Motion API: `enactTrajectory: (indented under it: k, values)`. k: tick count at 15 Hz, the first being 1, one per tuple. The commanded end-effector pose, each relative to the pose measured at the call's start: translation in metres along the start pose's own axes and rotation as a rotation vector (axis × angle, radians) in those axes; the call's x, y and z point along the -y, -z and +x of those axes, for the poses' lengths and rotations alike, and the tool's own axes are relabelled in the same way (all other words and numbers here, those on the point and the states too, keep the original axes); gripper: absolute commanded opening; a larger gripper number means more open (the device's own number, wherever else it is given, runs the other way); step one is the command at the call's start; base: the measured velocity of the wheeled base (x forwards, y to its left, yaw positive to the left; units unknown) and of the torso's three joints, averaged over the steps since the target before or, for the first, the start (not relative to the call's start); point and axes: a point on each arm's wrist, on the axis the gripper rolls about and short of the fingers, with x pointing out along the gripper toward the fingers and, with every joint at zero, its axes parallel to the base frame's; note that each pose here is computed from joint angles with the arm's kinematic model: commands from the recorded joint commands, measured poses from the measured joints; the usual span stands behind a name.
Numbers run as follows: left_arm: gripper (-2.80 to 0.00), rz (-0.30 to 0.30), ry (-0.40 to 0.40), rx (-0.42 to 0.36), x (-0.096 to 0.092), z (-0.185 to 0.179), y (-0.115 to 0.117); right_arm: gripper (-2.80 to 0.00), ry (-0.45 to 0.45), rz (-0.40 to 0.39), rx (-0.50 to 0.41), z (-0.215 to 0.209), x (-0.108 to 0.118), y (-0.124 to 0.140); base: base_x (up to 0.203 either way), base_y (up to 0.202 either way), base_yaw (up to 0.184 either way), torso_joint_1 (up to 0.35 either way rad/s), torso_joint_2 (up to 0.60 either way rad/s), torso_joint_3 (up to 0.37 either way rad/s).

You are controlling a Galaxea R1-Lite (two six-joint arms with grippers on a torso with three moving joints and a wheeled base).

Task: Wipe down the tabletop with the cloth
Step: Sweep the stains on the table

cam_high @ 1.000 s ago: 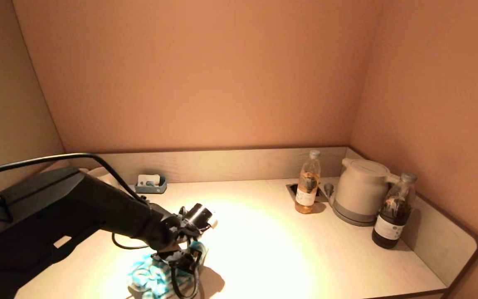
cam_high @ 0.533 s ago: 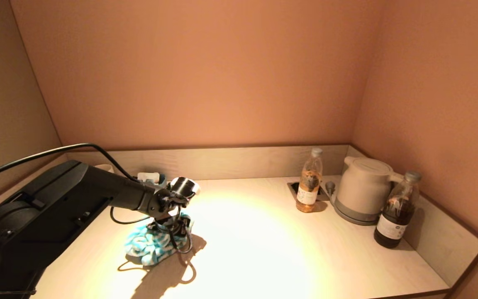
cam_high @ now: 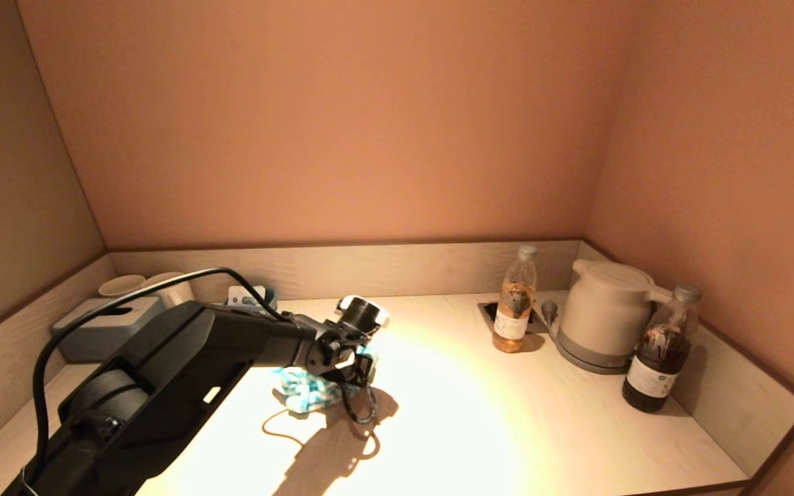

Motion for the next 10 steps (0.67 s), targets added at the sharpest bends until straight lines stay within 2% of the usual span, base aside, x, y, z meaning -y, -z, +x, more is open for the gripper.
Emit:
enactTrajectory:
  k: [1, 2, 4, 5, 8, 10]
  values:
    - [-2.8, 0.043, 0.043, 0.021, 0.028, -0.018, 0.004, -2.8, 0.0, 0.001, 0.0, 0.0, 0.0, 0.0, 0.0, 0.0, 0.0, 0.0, 0.0, 0.0]
    - [-2.8, 0.051, 0.056, 0.031, 0.035, -0.024, 0.003, -2.8, 0.0, 0.001, 0.0, 0.0, 0.0, 0.0, 0.0, 0.0, 0.0, 0.0, 0.0, 0.0]
    - [-2.8, 0.103, 0.13, 0.084, 0.075, -0.063, 0.008, -2.8, 0.0, -0.001, 0.0, 0.0, 0.0, 0.0, 0.0, 0.0, 0.0, 0.0, 0.0, 0.0]
    - [-2.8, 0.11, 0.153, 0.11, 0.086, -0.082, 0.006, -2.8, 0.0, -0.001, 0.0, 0.0, 0.0, 0.0, 0.0, 0.0, 0.0, 0.0, 0.0, 0.0]
    - [-2.8, 0.107, 0.175, 0.14, 0.091, -0.114, 0.005, -2.8, 0.0, -0.001, 0.0, 0.0, 0.0, 0.0, 0.0, 0.0, 0.0, 0.0, 0.0, 0.0]
    - [-2.8, 0.108, 0.177, 0.133, 0.087, -0.13, 0.009, -2.8, 0.0, -0.001, 0.0, 0.0, 0.0, 0.0, 0.0, 0.0, 0.0, 0.0, 0.0, 0.0]
